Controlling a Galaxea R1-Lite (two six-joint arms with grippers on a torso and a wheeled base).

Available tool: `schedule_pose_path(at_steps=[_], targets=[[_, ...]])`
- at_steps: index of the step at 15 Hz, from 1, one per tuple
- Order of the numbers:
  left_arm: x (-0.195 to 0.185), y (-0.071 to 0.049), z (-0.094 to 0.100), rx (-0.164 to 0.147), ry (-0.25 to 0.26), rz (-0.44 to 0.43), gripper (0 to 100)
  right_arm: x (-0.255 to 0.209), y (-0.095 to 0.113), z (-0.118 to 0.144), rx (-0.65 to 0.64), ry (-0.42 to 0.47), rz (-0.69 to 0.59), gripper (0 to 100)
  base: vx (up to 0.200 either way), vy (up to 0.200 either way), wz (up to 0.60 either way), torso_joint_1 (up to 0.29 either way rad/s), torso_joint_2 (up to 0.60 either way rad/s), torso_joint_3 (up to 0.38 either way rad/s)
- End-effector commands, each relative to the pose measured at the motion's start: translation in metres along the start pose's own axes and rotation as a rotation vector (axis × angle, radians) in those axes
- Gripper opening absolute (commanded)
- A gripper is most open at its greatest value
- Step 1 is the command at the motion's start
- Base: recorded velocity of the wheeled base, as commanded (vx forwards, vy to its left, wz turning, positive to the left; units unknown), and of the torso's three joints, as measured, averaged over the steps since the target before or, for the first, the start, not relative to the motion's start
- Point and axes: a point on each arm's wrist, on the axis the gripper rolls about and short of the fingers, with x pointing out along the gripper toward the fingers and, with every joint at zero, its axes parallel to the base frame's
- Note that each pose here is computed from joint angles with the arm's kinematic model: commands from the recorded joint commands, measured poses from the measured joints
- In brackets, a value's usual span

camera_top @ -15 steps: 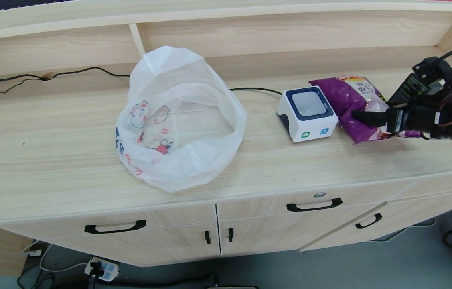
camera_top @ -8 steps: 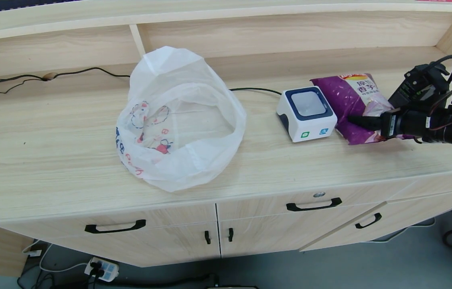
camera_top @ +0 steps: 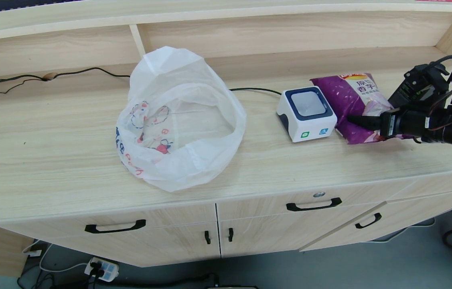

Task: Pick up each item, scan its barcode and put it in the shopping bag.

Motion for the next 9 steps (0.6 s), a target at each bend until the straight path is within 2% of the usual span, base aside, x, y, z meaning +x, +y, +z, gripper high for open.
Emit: schedule_pose_path(at_steps=[1,5,9], targets=[[0.000,0.000,0.000,-0.001,-0.001,0.000,100,-0.001,0.000,0.003,-0.005,-0.009,-0.001,0,0.000,0.000,0.00,0.000,0.00,0.000],[0.000,0.000,0.000,-0.001,-0.001,0.001,100,-0.002,-0.001,0.007,-0.015,-0.041,-0.008,0,0.000,0.000,0.00,0.000,0.00,0.000],[0.000,0.000,0.000,0.000,-0.001,0.000,100,-0.022,0.006,0.027,-0.035,-0.099,-0.012,0,0.000,0.000,0.00,0.000,0.00,0.000]])
